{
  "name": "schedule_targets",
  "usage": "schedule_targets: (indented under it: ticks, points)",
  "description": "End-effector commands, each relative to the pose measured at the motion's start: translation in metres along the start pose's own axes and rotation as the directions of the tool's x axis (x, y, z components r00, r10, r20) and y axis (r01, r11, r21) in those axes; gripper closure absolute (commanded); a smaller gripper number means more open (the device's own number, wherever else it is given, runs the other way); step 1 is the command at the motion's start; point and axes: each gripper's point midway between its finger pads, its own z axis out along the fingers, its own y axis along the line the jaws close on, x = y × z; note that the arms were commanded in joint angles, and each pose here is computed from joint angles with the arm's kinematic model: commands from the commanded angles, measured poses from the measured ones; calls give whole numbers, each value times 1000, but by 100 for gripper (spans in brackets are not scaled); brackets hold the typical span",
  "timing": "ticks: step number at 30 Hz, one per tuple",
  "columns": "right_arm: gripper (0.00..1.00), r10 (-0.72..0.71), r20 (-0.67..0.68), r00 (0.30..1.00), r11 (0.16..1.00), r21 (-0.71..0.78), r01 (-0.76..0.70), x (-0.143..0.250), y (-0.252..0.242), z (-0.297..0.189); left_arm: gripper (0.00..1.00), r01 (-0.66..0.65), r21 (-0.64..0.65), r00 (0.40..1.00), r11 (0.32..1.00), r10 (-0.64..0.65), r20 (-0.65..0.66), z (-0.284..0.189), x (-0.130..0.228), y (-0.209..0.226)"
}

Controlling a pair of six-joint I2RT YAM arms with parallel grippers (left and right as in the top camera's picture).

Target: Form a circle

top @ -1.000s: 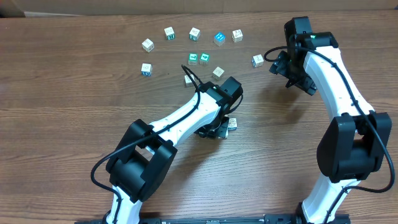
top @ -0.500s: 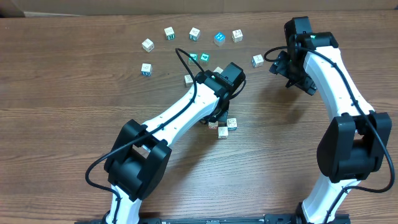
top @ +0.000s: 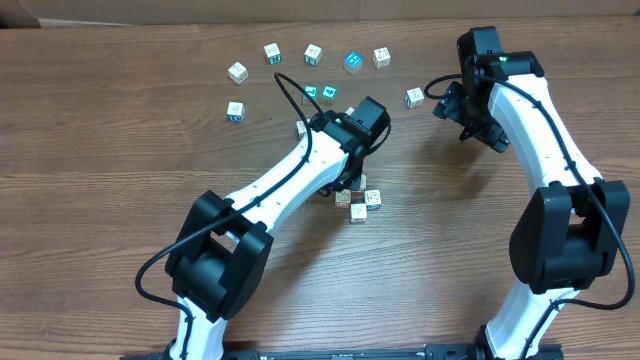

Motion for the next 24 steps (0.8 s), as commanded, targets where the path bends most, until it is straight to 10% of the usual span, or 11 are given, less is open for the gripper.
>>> schedule_targets:
  ticks: [1, 24]
  points:
    - [0, 15, 41, 999, 999, -29, -14, -9, 2, -16, 96, 52, -12, 999, 999, -52, 16, -3, -7, 13]
    - [0, 15, 41, 999, 999, -29, -13, -9, 2, -16, 96, 96, 30, 995, 995, -96, -13, 27, -1, 20]
